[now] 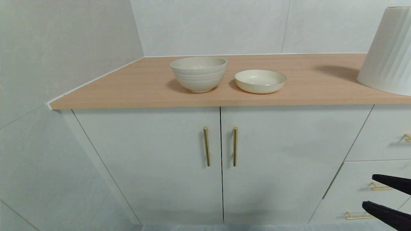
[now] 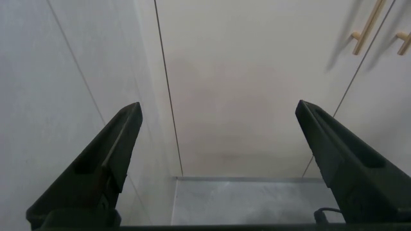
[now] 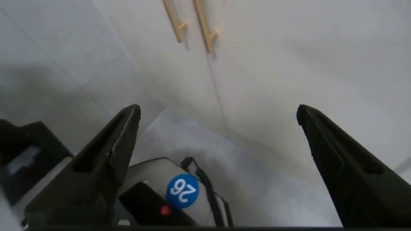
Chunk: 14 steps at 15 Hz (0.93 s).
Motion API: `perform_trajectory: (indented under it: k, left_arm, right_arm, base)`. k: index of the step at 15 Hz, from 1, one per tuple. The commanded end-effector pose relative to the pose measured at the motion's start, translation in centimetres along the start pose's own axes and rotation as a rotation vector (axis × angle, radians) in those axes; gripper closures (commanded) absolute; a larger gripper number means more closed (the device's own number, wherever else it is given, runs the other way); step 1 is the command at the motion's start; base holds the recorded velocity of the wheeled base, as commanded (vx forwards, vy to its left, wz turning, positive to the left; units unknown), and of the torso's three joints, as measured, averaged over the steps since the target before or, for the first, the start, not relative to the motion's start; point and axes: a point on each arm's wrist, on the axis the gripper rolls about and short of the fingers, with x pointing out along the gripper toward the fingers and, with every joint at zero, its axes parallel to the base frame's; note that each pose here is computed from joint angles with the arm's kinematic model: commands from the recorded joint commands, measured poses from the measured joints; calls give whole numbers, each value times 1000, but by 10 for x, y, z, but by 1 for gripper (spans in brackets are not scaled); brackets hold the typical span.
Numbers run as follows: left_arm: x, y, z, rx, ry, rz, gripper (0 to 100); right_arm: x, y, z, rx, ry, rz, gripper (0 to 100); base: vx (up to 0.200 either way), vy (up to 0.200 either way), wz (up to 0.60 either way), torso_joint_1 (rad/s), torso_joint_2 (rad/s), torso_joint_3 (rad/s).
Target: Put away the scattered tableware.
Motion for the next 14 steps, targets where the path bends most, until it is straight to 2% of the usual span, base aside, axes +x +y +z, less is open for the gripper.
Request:
perform_trajectory:
  k: [1, 4, 8, 10, 12, 14]
  left_arm:
    - [0, 0, 0, -1, -1, 0, 0]
    - [0, 0, 0, -1, 1, 0, 0]
    - [0, 0, 0, -1, -1, 0, 0]
    - [0, 0, 0, -2, 1, 0, 0]
    - [0, 0, 0, -1, -1, 0, 0]
    - [0, 0, 0, -2, 1, 0, 0]
  right_arm:
    - [43, -9, 20, 15, 73, 56, 0]
    - [82, -13, 44, -3, 67, 101, 0]
    - [134, -5, 66, -15, 88, 181, 0]
    - [158, 1, 71, -21, 103, 217, 0]
    - [167, 10, 64, -20, 131, 241, 0]
    - [172, 9, 60, 19, 149, 238, 0]
  base:
    - [0, 0, 0, 0, 0, 0]
    - [0, 0, 0, 0, 0, 0]
    - [0, 0, 0, 0, 0, 0]
    - [0, 0, 0, 0, 0, 0]
    - [0, 0, 0, 0, 0, 0]
    - [0, 0, 0, 0, 0, 0]
